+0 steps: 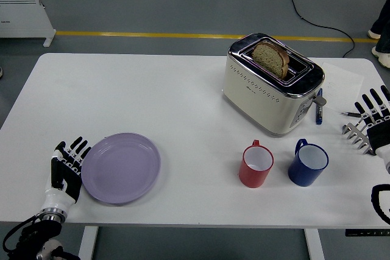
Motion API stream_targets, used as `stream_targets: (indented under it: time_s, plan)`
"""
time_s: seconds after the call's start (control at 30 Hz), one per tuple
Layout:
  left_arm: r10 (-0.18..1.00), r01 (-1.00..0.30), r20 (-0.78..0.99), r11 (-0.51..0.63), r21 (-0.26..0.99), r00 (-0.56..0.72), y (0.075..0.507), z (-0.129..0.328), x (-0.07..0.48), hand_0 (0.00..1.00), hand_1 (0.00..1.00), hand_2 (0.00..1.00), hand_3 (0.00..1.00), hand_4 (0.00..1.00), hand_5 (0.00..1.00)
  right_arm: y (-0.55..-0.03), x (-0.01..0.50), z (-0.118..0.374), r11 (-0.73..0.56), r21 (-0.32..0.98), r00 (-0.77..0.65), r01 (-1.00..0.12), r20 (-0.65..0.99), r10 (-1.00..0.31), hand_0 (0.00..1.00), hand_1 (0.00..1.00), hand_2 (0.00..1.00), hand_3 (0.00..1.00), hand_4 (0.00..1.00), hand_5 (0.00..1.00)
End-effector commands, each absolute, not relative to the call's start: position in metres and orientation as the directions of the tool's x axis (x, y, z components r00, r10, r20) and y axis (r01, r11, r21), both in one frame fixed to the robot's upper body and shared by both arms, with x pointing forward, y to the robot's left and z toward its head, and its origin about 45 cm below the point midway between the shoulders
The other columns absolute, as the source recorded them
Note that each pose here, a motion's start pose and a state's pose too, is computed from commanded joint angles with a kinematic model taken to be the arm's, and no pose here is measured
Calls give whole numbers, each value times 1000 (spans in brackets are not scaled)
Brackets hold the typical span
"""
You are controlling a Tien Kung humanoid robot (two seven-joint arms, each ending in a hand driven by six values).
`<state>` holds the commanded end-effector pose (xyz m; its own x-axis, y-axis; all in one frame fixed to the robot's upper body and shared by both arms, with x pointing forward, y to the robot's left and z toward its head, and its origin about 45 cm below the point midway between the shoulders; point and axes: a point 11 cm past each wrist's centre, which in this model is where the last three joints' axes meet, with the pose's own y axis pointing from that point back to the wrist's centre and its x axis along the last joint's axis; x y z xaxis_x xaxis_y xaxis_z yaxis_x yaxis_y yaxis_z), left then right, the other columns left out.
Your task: Push plate across desktop,pick up the break from the machine,place the break in the plate
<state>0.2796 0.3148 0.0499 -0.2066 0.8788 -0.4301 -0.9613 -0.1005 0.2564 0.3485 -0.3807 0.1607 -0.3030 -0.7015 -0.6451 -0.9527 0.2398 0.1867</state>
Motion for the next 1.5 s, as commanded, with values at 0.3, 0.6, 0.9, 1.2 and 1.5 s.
stream_targets:
  time_s: [0.3, 0.6, 0.9, 1.2, 1.5]
  plan:
    - [881, -965, -449, -30, 261, -149, 297, 49, 281, 807, 839, 867, 789, 585, 998, -379, 349, 160, 235, 188, -300, -954, -646, -702, 754, 723, 710, 726, 486, 549]
    - [875, -967, -472, 20, 255, -106, 285, 50, 285, 774, 813, 836, 778, 580, 998, -378, 349, 159, 235, 190, -301, -953, -646, -701, 754, 722, 711, 725, 485, 549]
    - [872, -960, -488, 101, 261, -41, 269, 50, 291, 764, 803, 828, 770, 578, 998, -378, 350, 160, 234, 188, -300, -954, -648, -700, 754, 722, 711, 725, 486, 551]
    - [871, -949, -491, 161, 272, 7, 255, 48, 293, 757, 796, 823, 767, 577, 998, -379, 349, 160, 238, 187, -302, -953, -648, -699, 754, 722, 708, 724, 484, 550]
    - [869, -948, -493, 187, 259, 37, 246, 51, 297, 755, 795, 822, 763, 578, 998, -377, 349, 160, 233, 186, -297, -955, -647, -702, 754, 722, 710, 724, 484, 549]
